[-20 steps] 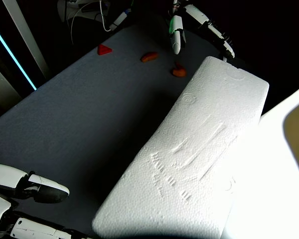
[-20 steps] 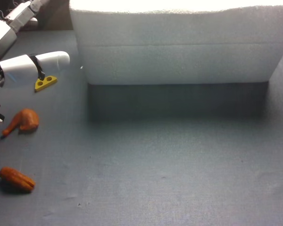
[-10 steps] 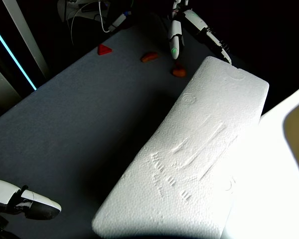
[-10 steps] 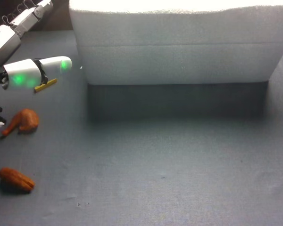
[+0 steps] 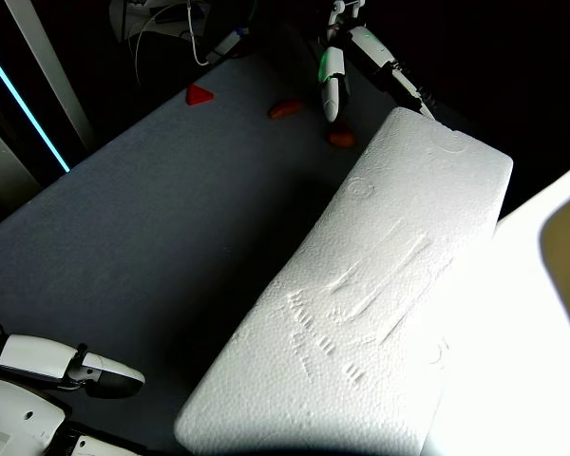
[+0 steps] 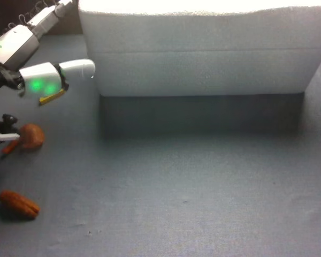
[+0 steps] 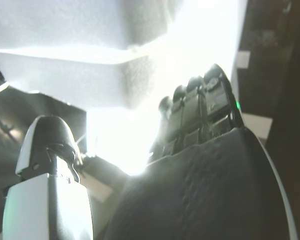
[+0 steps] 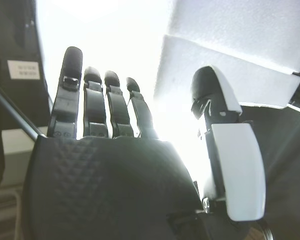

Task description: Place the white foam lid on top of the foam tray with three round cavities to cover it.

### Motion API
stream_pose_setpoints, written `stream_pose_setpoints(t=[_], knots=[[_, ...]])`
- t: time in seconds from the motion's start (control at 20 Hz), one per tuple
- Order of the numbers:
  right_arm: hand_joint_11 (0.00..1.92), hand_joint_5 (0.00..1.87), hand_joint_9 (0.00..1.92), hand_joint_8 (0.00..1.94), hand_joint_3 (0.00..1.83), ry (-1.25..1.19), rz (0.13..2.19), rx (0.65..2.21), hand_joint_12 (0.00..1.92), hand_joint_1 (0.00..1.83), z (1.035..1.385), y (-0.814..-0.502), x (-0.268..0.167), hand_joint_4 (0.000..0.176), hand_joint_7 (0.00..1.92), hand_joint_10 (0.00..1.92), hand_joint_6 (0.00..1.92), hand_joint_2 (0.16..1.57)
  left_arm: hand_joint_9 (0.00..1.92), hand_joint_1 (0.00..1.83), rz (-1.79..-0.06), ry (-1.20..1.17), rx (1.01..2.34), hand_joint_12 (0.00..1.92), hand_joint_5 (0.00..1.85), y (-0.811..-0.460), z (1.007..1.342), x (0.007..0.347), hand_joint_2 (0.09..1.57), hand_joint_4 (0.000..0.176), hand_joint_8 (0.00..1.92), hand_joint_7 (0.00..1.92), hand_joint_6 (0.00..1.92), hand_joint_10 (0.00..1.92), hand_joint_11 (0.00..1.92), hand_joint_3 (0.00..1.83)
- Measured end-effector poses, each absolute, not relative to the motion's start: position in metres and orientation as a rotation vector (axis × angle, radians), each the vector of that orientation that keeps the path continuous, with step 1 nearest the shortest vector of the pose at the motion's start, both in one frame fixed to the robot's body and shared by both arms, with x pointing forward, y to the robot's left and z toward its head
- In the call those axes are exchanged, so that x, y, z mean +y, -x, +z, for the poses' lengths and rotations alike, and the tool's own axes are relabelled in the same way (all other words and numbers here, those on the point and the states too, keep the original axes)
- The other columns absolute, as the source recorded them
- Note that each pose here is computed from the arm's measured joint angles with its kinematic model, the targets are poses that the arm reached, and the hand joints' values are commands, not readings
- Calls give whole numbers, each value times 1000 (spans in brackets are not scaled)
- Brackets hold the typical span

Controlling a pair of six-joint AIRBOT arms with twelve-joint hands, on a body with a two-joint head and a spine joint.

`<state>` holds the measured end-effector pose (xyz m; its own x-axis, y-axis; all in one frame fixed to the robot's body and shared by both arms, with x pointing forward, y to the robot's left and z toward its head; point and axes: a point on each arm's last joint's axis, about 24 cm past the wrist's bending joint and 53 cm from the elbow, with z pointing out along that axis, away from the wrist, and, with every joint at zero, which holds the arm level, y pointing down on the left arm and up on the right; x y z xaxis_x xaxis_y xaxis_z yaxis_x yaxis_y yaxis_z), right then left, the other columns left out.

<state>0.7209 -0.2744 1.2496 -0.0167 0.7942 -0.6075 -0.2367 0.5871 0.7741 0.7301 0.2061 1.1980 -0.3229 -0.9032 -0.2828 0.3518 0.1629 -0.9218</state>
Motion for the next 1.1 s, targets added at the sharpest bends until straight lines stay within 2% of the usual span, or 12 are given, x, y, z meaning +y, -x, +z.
stream_pose_setpoints(t=[0.15, 0.2, 0.3, 0.35, 0.4, 0.6, 0.65, 0.75, 0.8, 0.95, 1.0, 1.1], knots=[[0, 0, 0, 0, 0, -526, 882, 1352, 277, 446, 1249, -722, -273, 28, 0, 0, 0, 1276, 0, 432, -1428, 591, 1295, 0, 0, -738, 1207, 204, 1180, 25, 0, 0, 0, 0, 0, 16], [0, 0, 0, 0, 0, -526, 881, 1353, 91, 455, 1248, -722, -273, 18, 0, 0, 0, 1277, 0, 432, -1430, 605, 1283, 0, 0, -740, 1209, 205, 1186, 25, 0, 0, 0, 0, 0, 17], [0, 0, 0, 0, 1, -528, 884, 1352, 3, 473, 1248, -723, -273, 10, 0, 0, 0, 1278, 0, 453, -1422, 614, 1278, 0, 0, -744, 1209, 206, 1199, 23, 0, 0, 0, 0, 0, 17], [10, 0, 0, 0, 1, -526, 885, 1354, 5, 469, 1248, -723, -271, 4, 0, 0, 0, 1278, 0, 451, -1418, 625, 1273, 4, 0, -747, 1209, 207, 1202, 27, 0, 0, 0, 0, 8, 16], [8, 0, 0, 0, 0, -524, 887, 1355, 5, 468, 1248, -723, -270, 7, 0, 0, 0, 1276, 0, 455, -1414, 639, 1264, 34, 0, -751, 1210, 209, 1187, 59, 0, 0, 0, 0, 64, 5], [32, 0, 0, 0, 2, -521, 895, 1348, 20, 472, 1251, -724, -268, 5, 0, 0, 0, 1283, 0, 450, -1410, 674, 1244, 39, 0, -759, 1212, 214, 1195, 57, 0, 0, 0, 0, 25, 5], [52, 0, 0, 0, 2, -517, 899, 1347, 34, 464, 1251, -724, -265, 7, 0, 0, 0, 1284, 0, 463, -1404, 673, 1249, 229, 0, -760, 1211, 215, 1199, 61, 0, 0, 0, 0, 4, 0], [1, 0, 0, 0, 0, -508, 911, 1348, 659, 475, 1253, -725, -260, 0, 0, 0, 0, 1292, 0, 470, -1401, 691, 1245, 377, 0, -763, 1209, 217, 1193, 75, 0, 0, 0, 0, 0, 0], [0, 0, 0, 0, 0, -499, 915, 1345, 906, 445, 1255, -725, -257, 0, 0, 0, 0, 1289, 0, 477, -1401, 697, 1248, 521, 0, -763, 1208, 217, 1190, 66, 0, 0, 0, 0, 0, 0], [0, 0, 0, 0, 1, -492, 920, 1340, 911, 477, 1257, -725, -256, 0, 0, 0, 0, 1294, 0, 502, -1398, 700, 1245, 957, 0, -764, 1208, 219, 1183, 57, 0, 0, 0, 0, 0, 0], [0, 0, 0, 0, 0, -489, 919, 1340, 954, 476, 1257, -726, -256, 0, 0, 0, 0, 1292, 0, 497, -1399, 702, 1242, 1103, 0, -764, 1208, 219, 1172, 78, 0, 0, 0, 0, 0, 1], [0, 0, 0, 0, 0, -493, 924, 1343, 1030, 480, 1256, -726, -254, 0, 0, 0, 0, 1291, 0, 514, -1400, 704, 1241, 1420, 0, -764, 1208, 219, 1163, 79, 0, 0, 0, 0, 0, 0]])
